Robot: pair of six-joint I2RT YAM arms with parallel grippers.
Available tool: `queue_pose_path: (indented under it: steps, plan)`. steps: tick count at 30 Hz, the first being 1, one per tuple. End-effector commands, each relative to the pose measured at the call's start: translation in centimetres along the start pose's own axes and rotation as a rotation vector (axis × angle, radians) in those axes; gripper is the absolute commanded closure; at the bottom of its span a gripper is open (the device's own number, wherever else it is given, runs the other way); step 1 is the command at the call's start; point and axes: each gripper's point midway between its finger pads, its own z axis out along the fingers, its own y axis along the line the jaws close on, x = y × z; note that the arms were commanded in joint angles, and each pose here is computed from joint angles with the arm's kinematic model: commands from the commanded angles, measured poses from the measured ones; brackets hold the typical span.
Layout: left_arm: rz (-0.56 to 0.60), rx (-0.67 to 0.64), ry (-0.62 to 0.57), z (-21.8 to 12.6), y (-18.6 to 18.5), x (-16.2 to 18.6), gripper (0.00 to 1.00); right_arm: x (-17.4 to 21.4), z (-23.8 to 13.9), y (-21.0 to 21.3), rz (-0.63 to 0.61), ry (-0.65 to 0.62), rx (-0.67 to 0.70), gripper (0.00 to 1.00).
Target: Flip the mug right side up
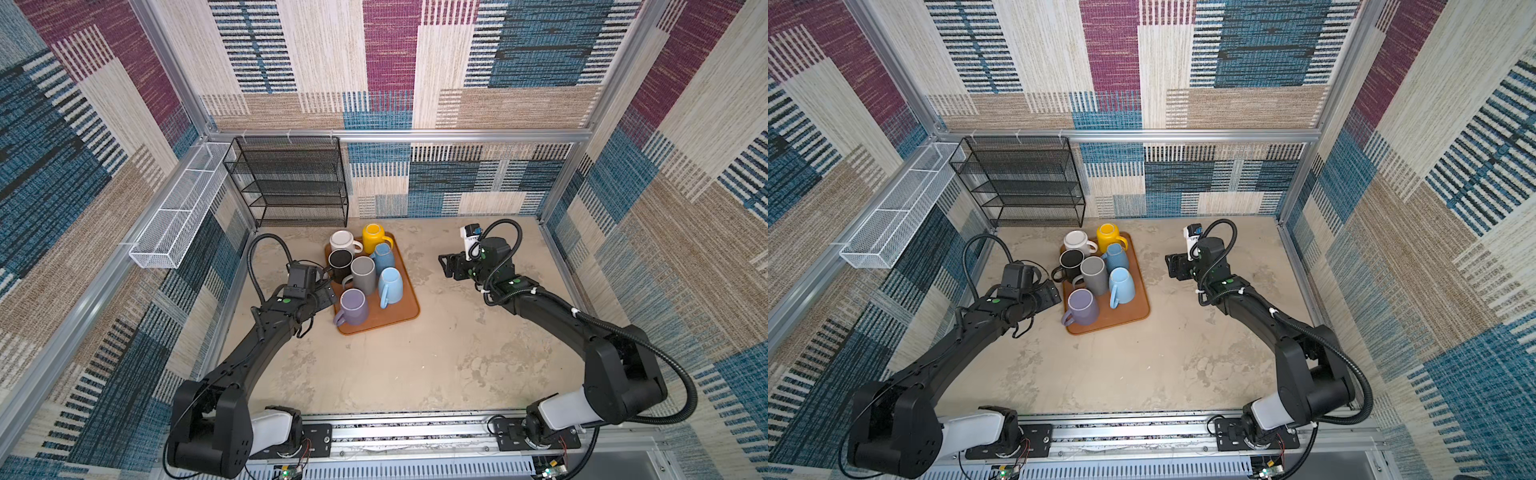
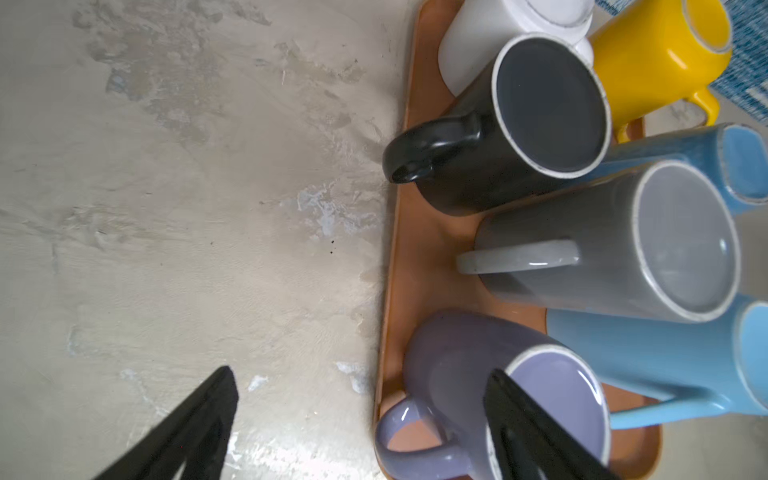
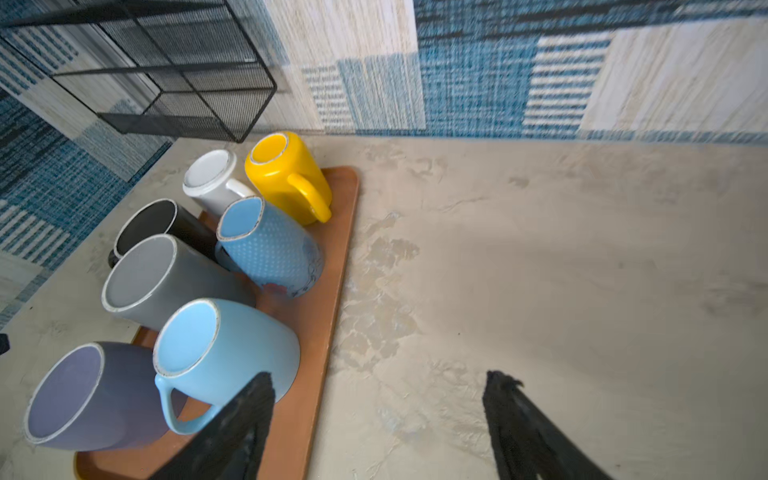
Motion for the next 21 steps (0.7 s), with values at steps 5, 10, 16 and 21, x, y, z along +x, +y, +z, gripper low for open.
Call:
queue_pose_path:
  steps: [5, 10, 16, 21]
  plan:
    - [0.012, -0.063, 0.098, 2.0, 0.2, 1.5, 0.24, 3.8, 2.6, 2.2, 0.048, 0.136, -0.041, 0.37]
    - [0.025, -0.077, 0.134, 3.4, 0.2, 2.0, 0.32, 5.7, 4.3, 3.3, 0.042, 0.200, -0.037, 0.44]
    - [0.037, -0.078, 0.161, 5.0, -0.2, 2.4, 0.37, 7.4, 6.0, 4.5, 0.044, 0.249, -0.048, 0.53]
    - [0.053, -0.070, 0.184, 6.1, -1.0, 2.4, 0.42, 8.6, 7.0, 5.0, 0.041, 0.282, -0.047, 0.56]
